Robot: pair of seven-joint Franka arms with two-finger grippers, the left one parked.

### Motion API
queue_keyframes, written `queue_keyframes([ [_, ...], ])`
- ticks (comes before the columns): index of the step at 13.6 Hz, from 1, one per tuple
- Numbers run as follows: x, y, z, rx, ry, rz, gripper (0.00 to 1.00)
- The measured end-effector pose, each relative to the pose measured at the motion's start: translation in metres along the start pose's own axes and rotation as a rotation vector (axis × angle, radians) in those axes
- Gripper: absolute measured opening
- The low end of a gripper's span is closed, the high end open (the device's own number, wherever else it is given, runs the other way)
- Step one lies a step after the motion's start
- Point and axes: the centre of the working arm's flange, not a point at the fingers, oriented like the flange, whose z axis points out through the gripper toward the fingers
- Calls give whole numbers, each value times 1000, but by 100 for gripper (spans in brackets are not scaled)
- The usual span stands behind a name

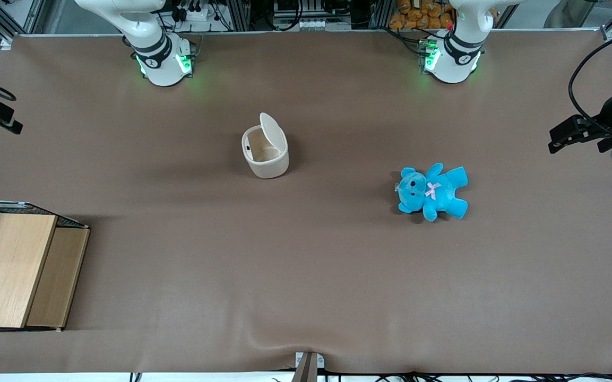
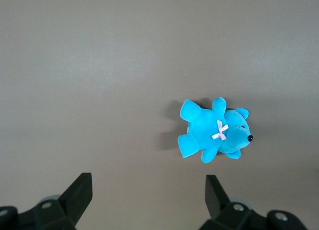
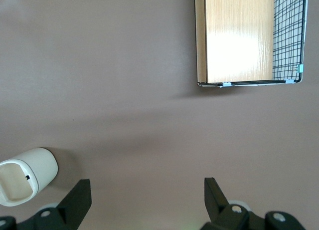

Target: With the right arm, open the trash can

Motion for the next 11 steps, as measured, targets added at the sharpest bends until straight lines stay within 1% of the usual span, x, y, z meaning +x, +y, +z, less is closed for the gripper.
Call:
queue_keyframes([
  [11,2,0,5,-1,-10,-2,100],
])
